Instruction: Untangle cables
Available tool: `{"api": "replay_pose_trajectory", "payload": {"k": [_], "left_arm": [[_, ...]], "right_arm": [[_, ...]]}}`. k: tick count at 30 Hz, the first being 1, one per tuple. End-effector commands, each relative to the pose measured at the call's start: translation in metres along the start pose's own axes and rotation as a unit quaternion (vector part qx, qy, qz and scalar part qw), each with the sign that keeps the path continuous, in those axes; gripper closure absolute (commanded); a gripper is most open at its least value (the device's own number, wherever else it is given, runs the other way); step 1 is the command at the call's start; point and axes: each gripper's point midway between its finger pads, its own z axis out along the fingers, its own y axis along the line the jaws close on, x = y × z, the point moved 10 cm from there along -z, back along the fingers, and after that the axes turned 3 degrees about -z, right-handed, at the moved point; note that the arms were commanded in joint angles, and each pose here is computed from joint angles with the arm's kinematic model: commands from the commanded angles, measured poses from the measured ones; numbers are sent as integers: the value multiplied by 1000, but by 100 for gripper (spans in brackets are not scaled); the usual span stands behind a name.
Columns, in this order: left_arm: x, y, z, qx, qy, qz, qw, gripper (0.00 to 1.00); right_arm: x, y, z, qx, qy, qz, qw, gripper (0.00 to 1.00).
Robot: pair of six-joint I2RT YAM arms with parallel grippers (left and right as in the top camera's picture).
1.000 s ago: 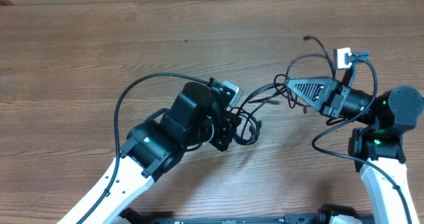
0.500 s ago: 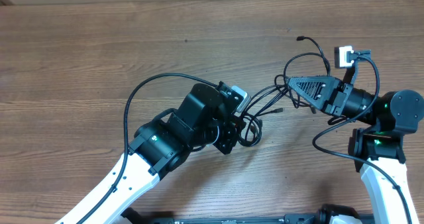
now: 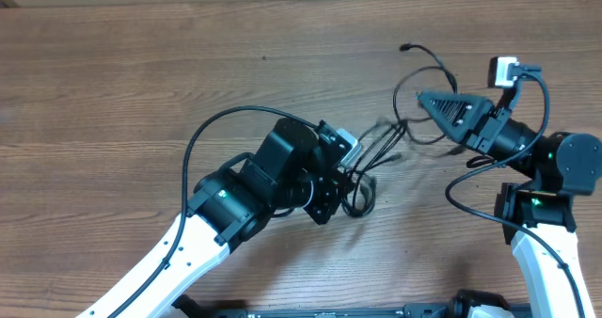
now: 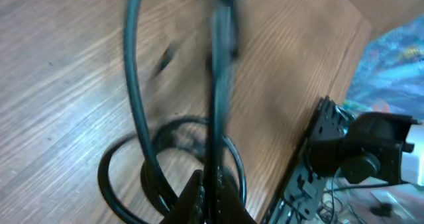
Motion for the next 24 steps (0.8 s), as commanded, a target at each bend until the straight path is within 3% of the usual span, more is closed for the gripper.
{"api": "replay_pose_trajectory", "payload": {"k": [1, 11, 17, 24], "left_arm": [[-2, -5, 6, 32, 13, 11, 999, 96], [-7, -6, 12, 56, 3, 32, 998, 96], [-13, -9, 7, 58, -22, 113, 992, 96], [-11, -12, 0, 51, -33, 259, 964, 96]], "right_arm": [[-8, 12, -1, -5, -37, -13, 999, 96], [-5, 10, -1, -3, -16, -17, 1000, 96], [7, -20, -3, 54, 15, 64, 996, 96], [26, -49, -9, 119, 38, 110, 986, 54]]}}
